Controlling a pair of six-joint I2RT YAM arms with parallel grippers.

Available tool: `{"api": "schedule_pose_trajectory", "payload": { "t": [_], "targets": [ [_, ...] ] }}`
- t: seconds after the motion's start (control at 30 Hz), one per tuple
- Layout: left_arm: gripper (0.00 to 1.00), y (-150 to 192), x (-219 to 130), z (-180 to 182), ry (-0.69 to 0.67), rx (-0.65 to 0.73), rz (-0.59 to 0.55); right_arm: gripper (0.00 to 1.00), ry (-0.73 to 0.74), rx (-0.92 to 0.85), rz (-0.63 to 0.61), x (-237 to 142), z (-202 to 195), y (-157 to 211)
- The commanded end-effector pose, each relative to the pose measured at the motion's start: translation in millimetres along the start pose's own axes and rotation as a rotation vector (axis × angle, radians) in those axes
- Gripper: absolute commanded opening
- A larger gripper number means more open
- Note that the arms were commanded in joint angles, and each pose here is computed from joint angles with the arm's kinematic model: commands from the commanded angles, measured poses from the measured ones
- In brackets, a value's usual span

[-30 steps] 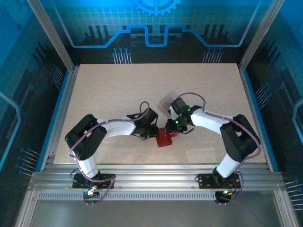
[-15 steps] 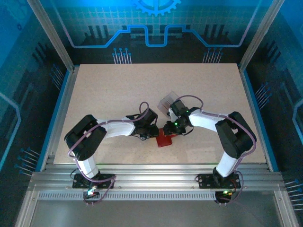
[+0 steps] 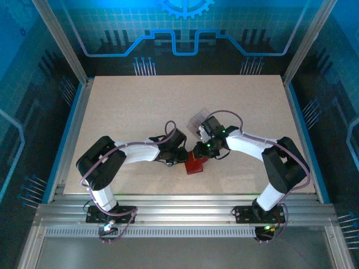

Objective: Put the credit cards into the card holder

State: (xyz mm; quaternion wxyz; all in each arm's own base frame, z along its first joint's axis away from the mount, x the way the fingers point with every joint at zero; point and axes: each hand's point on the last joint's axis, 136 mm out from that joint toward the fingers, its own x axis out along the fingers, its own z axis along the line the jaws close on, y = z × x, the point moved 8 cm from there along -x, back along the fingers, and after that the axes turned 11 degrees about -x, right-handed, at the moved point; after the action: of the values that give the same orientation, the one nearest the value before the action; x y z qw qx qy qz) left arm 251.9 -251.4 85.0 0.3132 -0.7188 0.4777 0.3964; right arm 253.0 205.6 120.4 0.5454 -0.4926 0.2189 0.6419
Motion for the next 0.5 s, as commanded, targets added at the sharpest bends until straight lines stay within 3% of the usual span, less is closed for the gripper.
{"api": "schedule_pose_trajectory", "payload": {
  "t": [0.0,0.1,0.17,0.37,0.47],
  "targets": [
    [0.24,12,9,12,-0.006,-0.025,0.074,0.26,-0.100,-0.035,-0.024,-10,20,-6],
    [0.24,11,6,4,0.042,-0.029,0.078,0.24,-0.139,-0.035,-0.016,-6,23,-7],
    [0.24,10,4,1,0.055,-0.031,0.079,0.15,-0.113,-0.031,-0.007,-3,21,-6],
    [0.26,2,-10,-1,0.116,-0.066,0.077,0.01,0.083,-0.013,-0.030,-20,8,-1],
    [0.29,-3,-22,3,0.152,-0.088,0.069,0.00,0.204,-0.016,-0.036,-32,1,2]
  ]
}}
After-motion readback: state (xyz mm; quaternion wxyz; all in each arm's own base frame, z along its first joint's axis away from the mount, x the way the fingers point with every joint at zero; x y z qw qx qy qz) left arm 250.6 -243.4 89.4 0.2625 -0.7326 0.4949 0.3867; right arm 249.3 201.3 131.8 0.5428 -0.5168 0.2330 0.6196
